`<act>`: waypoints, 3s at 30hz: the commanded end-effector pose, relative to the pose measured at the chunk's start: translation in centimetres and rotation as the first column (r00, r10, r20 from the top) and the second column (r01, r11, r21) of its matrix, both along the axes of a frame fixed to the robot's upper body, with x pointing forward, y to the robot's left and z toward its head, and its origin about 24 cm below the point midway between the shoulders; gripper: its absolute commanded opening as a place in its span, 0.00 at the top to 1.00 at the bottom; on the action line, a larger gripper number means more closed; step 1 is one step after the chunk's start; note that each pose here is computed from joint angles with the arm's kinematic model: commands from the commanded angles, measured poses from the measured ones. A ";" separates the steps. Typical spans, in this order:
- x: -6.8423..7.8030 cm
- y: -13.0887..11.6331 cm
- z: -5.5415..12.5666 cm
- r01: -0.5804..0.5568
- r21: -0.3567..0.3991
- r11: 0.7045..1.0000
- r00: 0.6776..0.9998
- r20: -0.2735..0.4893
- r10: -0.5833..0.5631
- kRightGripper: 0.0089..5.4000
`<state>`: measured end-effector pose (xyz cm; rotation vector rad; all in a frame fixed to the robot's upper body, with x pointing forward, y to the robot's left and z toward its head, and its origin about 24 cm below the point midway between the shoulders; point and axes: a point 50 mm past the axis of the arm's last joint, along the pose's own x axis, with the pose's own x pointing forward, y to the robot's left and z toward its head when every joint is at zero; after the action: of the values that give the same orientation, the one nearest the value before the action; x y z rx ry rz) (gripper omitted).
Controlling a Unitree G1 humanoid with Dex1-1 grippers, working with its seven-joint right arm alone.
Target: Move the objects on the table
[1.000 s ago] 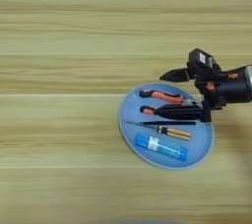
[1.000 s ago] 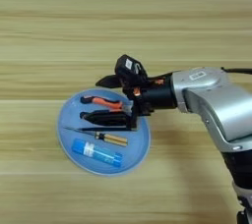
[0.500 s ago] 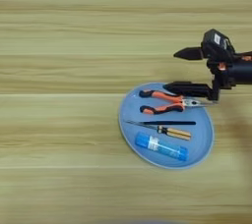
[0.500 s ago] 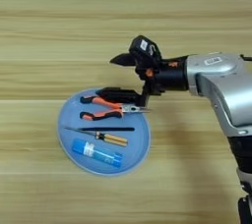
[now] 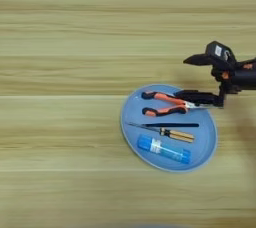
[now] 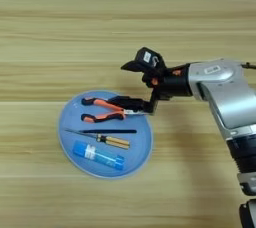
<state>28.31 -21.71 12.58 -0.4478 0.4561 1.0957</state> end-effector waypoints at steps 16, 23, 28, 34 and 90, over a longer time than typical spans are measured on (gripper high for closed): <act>0.9 -0.7 0.2 -0.039 -0.077 0.996 0.998 0.046 0.043 0.01; 0.6 -0.5 -0.1 -0.064 -0.085 0.994 0.997 0.042 0.067 0.01; 0.5 -0.2 -0.4 -0.077 -0.087 0.993 0.996 0.033 0.080 0.01; 0.7 0.0 -1.0 -0.068 -0.096 0.993 0.997 0.023 0.070 0.01; 2.0 1.0 -2.9 -0.037 -0.129 0.991 0.999 -0.028 0.034 0.57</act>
<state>28.68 -20.90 6.16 -0.4690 0.6742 1.1553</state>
